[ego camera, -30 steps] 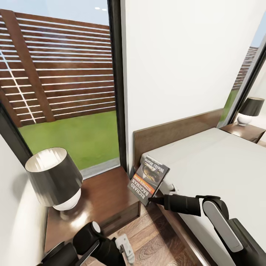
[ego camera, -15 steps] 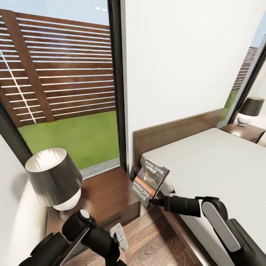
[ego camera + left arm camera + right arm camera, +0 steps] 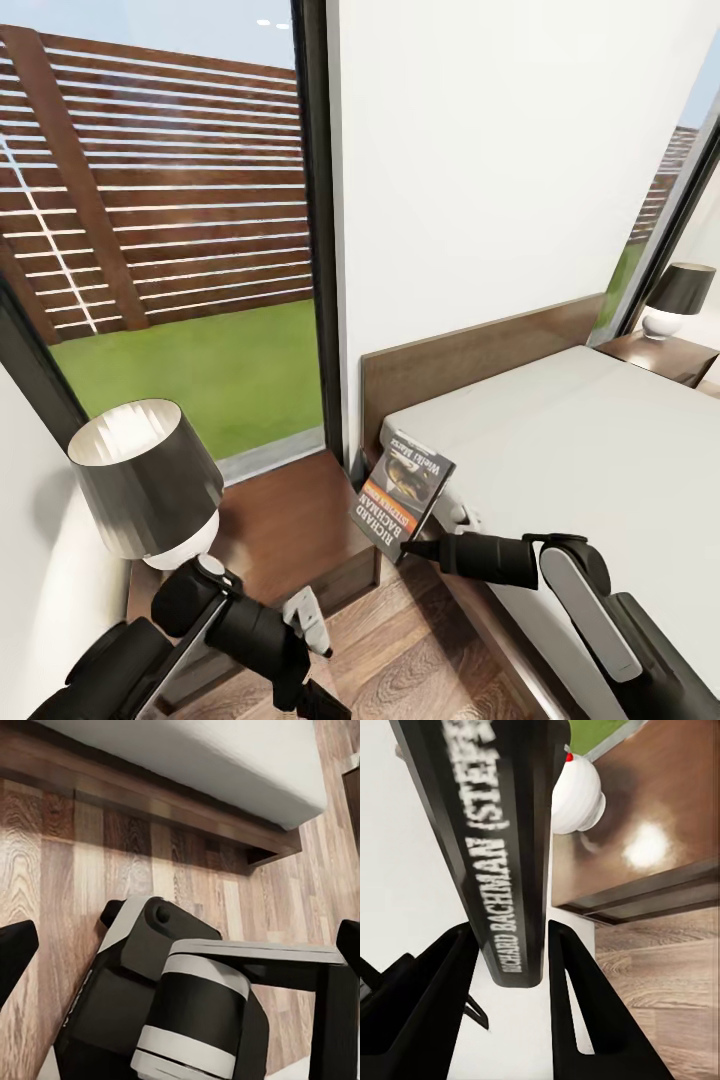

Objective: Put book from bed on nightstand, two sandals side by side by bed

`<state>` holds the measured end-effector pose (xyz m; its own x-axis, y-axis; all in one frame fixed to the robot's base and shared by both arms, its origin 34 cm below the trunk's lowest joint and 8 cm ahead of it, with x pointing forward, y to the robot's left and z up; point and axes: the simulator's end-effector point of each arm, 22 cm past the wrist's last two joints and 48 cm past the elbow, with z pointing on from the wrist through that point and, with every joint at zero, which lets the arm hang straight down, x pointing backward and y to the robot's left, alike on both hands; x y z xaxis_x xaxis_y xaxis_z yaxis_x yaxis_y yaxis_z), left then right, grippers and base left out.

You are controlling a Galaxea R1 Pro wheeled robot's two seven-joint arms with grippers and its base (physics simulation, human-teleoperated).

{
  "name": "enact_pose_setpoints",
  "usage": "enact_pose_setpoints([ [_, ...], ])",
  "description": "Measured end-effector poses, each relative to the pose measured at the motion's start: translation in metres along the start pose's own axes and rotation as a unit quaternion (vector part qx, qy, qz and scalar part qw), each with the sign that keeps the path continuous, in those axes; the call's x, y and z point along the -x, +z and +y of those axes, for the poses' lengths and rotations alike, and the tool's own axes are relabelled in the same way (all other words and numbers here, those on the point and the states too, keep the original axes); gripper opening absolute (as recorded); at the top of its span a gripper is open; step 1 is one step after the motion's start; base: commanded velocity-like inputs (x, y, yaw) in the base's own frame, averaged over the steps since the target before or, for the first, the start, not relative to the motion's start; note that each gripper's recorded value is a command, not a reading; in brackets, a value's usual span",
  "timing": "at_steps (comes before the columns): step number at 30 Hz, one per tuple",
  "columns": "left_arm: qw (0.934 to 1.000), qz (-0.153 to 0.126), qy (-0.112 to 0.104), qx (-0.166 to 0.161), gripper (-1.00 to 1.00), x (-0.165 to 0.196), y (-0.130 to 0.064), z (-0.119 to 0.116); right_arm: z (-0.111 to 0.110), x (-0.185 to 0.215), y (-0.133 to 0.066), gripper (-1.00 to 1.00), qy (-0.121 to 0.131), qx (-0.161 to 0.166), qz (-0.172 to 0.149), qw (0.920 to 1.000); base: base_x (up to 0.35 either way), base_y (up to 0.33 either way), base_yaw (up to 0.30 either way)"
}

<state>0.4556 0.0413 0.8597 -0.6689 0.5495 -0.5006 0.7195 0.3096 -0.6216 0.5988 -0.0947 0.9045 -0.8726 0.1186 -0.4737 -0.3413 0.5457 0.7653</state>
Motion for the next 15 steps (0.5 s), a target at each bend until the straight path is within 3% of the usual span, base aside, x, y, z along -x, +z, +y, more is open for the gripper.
enact_pose_setpoints([
  [15, 0.9989, -0.038, -0.013, -0.022, 1.00, 0.016, -0.022, -0.001, 0.001, 0.000, 0.001, -1.00, -0.004, 0.002, 0.000, 1.0000, 0.000, 0.000, 0.000],
])
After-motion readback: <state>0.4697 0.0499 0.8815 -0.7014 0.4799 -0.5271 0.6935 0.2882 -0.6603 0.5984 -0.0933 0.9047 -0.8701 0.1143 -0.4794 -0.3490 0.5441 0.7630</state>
